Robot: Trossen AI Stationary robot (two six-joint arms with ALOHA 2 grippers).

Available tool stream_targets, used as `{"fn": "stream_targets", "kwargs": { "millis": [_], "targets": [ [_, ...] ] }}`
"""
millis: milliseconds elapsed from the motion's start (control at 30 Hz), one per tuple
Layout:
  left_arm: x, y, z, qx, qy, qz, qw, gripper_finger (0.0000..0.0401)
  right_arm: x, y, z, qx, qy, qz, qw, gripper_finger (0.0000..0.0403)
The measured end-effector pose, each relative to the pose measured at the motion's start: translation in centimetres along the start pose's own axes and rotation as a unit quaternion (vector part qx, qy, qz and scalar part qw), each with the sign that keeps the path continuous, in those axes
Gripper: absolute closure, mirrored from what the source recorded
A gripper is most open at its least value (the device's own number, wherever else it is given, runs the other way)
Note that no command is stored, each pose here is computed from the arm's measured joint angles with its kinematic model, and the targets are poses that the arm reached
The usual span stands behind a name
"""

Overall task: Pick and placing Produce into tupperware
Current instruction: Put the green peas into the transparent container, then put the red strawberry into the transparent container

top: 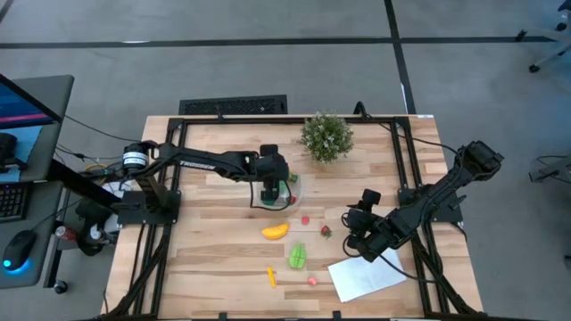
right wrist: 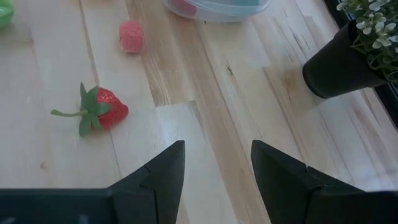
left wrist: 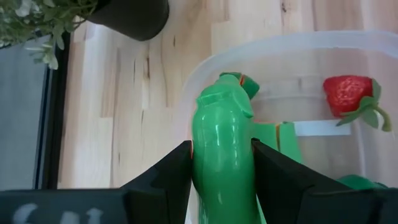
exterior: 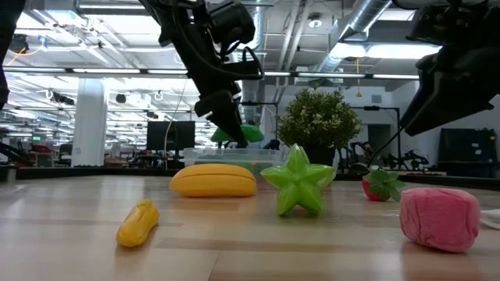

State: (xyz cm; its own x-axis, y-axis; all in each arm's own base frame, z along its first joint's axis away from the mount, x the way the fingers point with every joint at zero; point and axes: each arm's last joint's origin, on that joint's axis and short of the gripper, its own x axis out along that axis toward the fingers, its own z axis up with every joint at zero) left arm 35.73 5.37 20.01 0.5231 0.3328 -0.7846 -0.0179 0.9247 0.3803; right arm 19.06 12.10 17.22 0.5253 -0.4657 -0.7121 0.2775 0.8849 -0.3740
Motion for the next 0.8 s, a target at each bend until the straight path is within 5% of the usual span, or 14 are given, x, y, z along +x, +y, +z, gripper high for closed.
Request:
{"fn": "stream_targets", "kwargs": {
  "millis": [800],
  "targets": [
    [-0.17,-0.52,0.34,0.019,-0.011,-0.002,1.000,0.0183,0.00,0.04,0.04,0.006,-0.001,0.002,1.000,0.0226]
  ]
}}
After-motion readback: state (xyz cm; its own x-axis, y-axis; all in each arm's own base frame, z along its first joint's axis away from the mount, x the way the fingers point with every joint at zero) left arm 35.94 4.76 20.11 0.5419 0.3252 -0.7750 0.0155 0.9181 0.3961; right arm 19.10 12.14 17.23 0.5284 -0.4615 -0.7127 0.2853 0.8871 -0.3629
